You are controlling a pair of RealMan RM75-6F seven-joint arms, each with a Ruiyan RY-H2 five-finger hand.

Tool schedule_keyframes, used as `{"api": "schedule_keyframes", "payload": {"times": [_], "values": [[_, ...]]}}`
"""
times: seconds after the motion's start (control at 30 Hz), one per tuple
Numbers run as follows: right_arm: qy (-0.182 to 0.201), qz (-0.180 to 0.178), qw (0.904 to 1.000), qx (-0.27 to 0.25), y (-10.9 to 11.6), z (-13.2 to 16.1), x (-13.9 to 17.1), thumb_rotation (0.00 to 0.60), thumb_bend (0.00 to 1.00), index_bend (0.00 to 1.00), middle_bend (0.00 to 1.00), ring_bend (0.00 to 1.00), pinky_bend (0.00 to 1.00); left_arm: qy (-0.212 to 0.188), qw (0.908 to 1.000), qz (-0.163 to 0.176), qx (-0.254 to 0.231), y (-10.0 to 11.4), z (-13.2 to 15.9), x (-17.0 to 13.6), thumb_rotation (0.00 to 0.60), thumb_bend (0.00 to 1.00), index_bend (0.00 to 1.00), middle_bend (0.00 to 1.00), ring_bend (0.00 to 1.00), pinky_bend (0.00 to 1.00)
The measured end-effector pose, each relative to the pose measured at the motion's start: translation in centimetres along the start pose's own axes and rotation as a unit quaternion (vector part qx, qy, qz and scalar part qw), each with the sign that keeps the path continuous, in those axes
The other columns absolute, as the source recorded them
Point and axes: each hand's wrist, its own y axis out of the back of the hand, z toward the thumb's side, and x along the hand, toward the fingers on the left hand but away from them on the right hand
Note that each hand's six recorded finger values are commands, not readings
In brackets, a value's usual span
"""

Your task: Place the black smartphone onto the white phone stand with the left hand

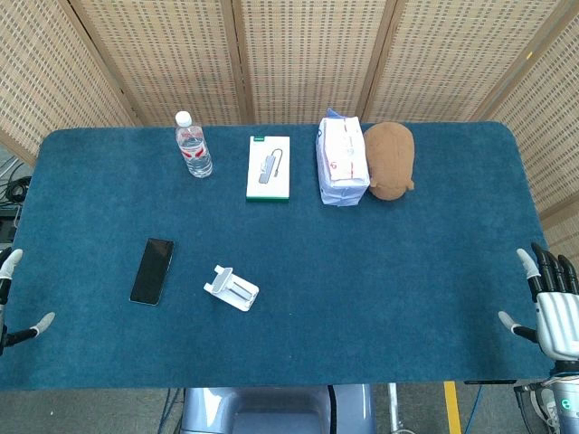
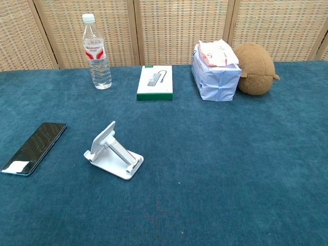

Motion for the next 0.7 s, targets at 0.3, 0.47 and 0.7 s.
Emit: {"api": "schedule_keyframes", "payload": {"times": [0.3,0.47,0.7], "values": [[-0.007,0.008,0.9999,-0.007,0.0,-0.4,-0.1,0.600,0.00,0.00,0.00,0.00,0.00,-0.013,0.9997,-0.021,-0.005,-0.8,0.8,0.6,0.600,0.70,0.00,0.00,0.00,0.00],[0.000,0.011,0.9999,-0.005,-0.1,-0.1,-0.1,0.600,0.00,0.00,0.00,0.00,0.00,-0.035,0.9966,-0.055,-0.050,-1.9,1.7,2.4,0.600,1.00,0.00,0.00,0.00,0.00],[0.000,0.018,0.9998,-0.005,-0.4,0.0,-0.2,0.600,0.00,0.00,0.00,0.00,0.00,-0.040,0.9796,-0.126,-0.152,-5.2,3.0,7.2,0.600,1.00,0.00,0.00,0.00,0.00]]}}
